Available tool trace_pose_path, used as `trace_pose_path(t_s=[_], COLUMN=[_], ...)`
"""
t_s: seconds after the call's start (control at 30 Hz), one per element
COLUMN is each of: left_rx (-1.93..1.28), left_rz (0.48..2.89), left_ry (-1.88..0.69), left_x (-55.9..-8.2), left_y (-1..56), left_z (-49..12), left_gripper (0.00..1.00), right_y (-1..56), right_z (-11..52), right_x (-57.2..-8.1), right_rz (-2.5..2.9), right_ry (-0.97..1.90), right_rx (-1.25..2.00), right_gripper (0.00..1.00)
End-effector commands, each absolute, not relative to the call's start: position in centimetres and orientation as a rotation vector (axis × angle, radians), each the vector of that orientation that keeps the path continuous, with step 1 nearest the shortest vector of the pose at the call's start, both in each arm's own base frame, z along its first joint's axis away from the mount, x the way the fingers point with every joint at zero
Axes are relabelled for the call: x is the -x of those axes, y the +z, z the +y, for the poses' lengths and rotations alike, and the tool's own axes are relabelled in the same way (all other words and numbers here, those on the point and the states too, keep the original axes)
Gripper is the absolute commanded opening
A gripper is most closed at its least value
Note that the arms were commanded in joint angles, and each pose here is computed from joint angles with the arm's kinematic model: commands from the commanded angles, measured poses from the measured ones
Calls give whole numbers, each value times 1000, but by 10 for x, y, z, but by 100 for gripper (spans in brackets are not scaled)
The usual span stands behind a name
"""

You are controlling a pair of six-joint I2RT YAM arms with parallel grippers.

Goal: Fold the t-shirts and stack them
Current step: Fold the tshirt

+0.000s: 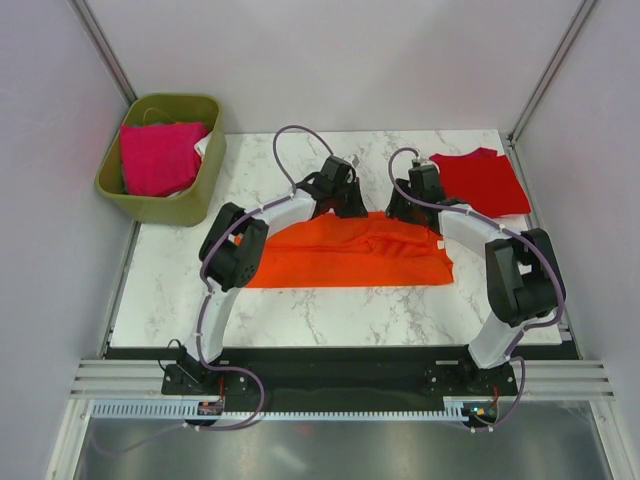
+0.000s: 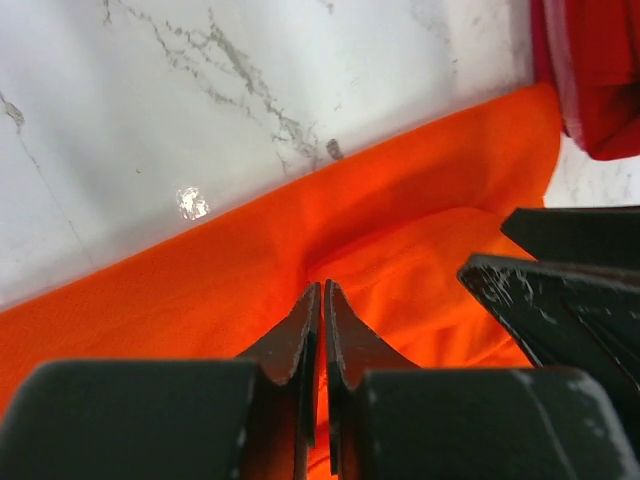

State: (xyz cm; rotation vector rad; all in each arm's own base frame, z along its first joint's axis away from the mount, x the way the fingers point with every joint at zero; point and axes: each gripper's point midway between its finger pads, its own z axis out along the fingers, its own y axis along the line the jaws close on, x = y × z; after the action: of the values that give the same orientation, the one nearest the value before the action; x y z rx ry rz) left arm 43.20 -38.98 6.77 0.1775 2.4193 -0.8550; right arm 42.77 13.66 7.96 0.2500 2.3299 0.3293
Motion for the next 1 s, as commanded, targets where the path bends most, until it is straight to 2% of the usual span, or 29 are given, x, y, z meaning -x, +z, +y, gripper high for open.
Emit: trace_pose_path(t_s=[0.0, 0.27, 0.6, 0.77, 0.97], left_rx=[-131, -45, 1, -14, -33], left_rz=[2481, 2571, 2591, 2584, 2585], left_ry=[-921, -847, -803, -818, -831], left_x=[-431, -439, -444, -444, -443], left_y=[62, 36, 29, 33, 33], left_z=[-401, -398, -391, -393, -395], left_gripper=[9, 7, 5, 4, 4], right_y=[71, 40, 92, 107, 87], right_z=[141, 151, 146, 132, 147], right_x=[-426, -392, -340, -351, -397], right_rz=[2389, 2536, 2403, 2343, 2386], right_ry=[320, 410, 545, 490, 497], right_rx=[-184, -154, -130, -185, -204], right_gripper=[61, 53, 49, 51, 60])
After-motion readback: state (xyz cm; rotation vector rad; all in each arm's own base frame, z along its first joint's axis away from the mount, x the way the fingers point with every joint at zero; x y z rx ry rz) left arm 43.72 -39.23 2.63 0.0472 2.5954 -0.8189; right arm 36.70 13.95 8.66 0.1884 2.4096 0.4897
